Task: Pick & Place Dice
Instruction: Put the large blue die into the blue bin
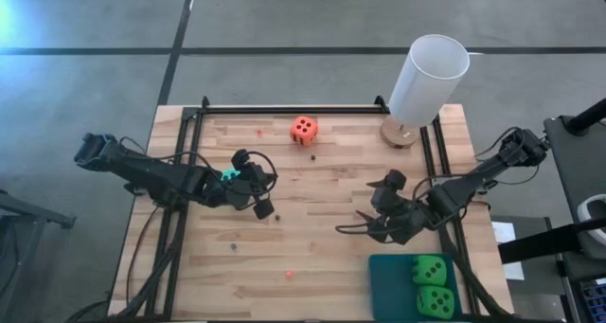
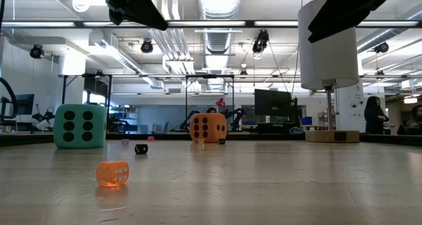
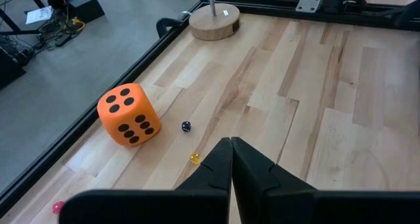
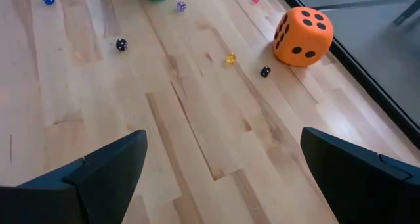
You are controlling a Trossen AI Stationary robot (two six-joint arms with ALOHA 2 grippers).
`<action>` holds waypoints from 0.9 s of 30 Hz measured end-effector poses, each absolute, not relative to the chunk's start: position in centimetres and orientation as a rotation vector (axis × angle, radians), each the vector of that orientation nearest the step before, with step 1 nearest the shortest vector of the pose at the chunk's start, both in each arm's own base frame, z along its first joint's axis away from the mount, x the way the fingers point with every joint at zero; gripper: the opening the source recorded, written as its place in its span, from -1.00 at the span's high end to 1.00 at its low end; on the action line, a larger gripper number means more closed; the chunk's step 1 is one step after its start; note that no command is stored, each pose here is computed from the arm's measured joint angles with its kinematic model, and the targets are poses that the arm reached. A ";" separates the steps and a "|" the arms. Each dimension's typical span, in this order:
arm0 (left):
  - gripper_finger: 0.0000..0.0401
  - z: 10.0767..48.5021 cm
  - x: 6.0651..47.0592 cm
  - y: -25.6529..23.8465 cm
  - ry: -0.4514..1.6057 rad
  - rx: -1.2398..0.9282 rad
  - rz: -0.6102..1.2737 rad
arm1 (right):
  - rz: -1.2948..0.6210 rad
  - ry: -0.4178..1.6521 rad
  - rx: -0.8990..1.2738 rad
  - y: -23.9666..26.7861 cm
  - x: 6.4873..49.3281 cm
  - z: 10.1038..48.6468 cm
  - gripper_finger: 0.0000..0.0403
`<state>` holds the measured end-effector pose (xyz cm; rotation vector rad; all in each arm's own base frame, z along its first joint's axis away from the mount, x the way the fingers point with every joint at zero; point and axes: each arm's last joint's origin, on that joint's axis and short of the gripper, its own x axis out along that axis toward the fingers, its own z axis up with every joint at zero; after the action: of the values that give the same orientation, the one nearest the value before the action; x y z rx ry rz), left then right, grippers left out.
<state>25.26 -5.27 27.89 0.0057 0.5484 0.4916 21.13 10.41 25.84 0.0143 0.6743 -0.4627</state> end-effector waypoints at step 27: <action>0.99 25.1 21.4 -3.7 0.861 -0.317 0.799 | -0.461 0.675 0.015 10.4 21.1 25.8 -0.99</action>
<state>21.41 -3.65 25.09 -0.3173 0.8615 0.7993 21.13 10.41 25.84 0.0155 0.6748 -0.4614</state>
